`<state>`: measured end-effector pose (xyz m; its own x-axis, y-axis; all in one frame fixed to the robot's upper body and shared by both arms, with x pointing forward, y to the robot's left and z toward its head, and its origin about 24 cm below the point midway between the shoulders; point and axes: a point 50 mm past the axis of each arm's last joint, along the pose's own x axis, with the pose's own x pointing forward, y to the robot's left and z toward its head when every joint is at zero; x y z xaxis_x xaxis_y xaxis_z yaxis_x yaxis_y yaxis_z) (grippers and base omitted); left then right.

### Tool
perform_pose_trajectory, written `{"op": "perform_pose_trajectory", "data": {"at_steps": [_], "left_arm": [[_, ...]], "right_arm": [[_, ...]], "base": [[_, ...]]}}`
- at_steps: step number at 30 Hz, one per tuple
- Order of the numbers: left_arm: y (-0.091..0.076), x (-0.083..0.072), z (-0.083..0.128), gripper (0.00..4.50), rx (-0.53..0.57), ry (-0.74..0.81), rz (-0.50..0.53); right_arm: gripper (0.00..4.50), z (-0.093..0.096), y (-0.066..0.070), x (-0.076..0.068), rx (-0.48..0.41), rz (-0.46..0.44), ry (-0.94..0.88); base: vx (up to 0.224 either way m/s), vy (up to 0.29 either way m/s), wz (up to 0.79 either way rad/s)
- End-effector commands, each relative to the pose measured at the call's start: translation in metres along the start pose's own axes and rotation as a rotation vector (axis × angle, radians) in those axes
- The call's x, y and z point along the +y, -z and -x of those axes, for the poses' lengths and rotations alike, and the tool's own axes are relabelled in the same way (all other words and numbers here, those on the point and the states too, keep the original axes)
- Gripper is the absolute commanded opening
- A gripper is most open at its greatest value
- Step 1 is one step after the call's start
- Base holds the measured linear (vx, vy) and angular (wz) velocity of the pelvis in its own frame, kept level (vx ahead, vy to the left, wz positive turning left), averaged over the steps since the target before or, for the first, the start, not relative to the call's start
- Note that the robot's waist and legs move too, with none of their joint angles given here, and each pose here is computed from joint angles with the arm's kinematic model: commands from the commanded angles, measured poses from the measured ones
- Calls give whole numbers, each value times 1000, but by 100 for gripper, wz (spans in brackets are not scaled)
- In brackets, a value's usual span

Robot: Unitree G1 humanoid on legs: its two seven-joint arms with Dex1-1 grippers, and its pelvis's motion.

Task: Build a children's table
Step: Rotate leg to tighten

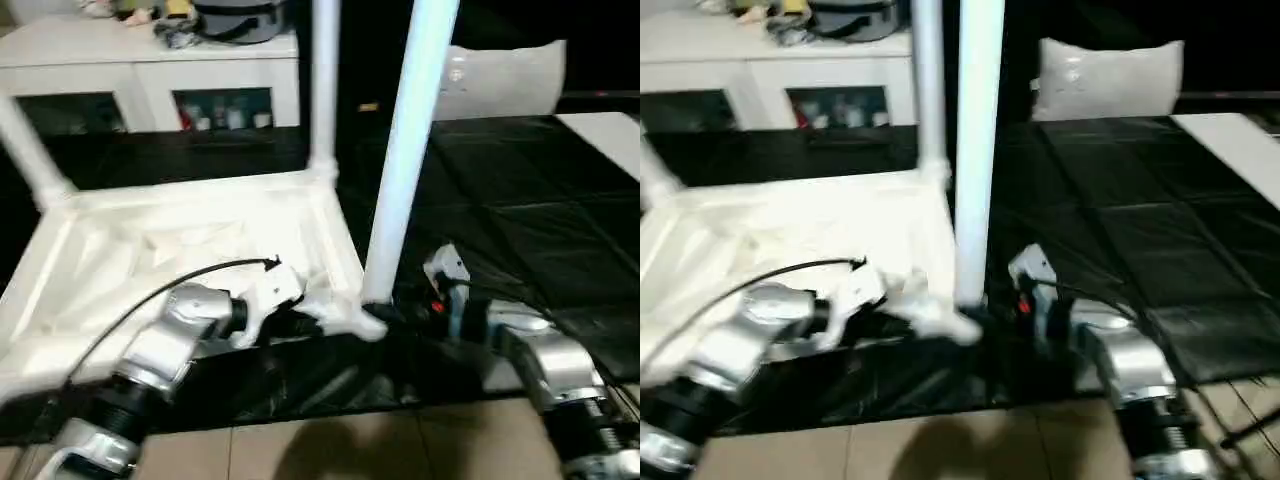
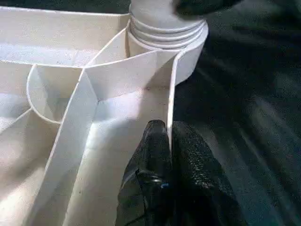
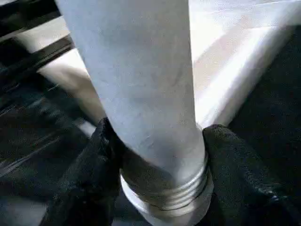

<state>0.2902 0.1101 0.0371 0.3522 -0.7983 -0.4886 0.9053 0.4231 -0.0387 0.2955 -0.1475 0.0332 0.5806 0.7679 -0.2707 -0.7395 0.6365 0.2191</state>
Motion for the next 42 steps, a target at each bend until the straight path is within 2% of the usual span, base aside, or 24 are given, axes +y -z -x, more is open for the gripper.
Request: {"op": "perform_pose_trajectory", "data": {"at_steps": [1,2,3,4,6,8,9,15,17,18,20,24,25,31,32,34,38,39,41,42], "left_arm": [[-31,-7,-26,0,-122,-109,81],[-31,-7,-26,0,-122,-109,81],[-37,-4,-31,0,-135,-177,123],[-38,-3,-32,0,-138,-192,132],[-42,0,-36,0,-146,-243,154],[-45,5,-36,0,-133,-306,151],[-44,7,-34,0,-125,-319,137],[-37,9,-28,0,-98,-322,81],[-36,9,-28,0,-94,-321,75],[-35,9,-27,0,-80,-316,14],[-27,9,-25,0,-38,-280,-67],[-23,9,-22,0,-29,-250,-65],[-19,9,-18,0,-20,-213,-80],[-8,7,-5,0,22,-59,-148],[-8,7,-5,0,22,-59,-148],[-3,4,5,0,53,58,-194],[2,1,14,0,88,161,-228],[3,0,17,0,100,193,-236],[5,-6,24,0,137,302,-247],[5,-7,25,0,141,316,-250]], "right_arm": [[238,-25,11,0,36,-100,162],[238,-25,11,0,36,-100,162],[238,-28,12,-8,41,-158,274],[238,-29,13,-10,42,-171,296],[238,-30,13,-14,52,-147,356],[238,-33,10,-18,40,-79,412],[292,-34,9,-18,33,-62,406],[324,-30,1,-18,-43,-27,385],[349,-30,1,-18,-49,-25,384],[355,-27,0,-18,-55,-16,360],[382,-12,-2,-20,-64,20,278],[405,1,-5,-23,-59,65,222],[426,13,-9,-24,-55,126,163],[442,37,-16,-21,-15,229,-17],[442,37,-16,-21,-15,229,-17],[442,41,-19,-19,0,243,-99],[442,41,-22,-16,12,247,-165],[414,40,-22,-15,16,245,-186],[414,35,-23,-10,22,220,-266],[400,34,-23,-9,24,216,-280]], "base": [[0,0,0],[0,0,0],[0,0,0],[0,0,0],[0,0,0],[0,0,0],[0,0,0],[0,0,0],[0,0,0],[0,0,0],[0,0,0],[0,0,0],[0,0,0],[0,0,0],[0,0,0],[0,0,0],[0,0,0],[0,0,0],[0,0,0],[0,0,0]]}}
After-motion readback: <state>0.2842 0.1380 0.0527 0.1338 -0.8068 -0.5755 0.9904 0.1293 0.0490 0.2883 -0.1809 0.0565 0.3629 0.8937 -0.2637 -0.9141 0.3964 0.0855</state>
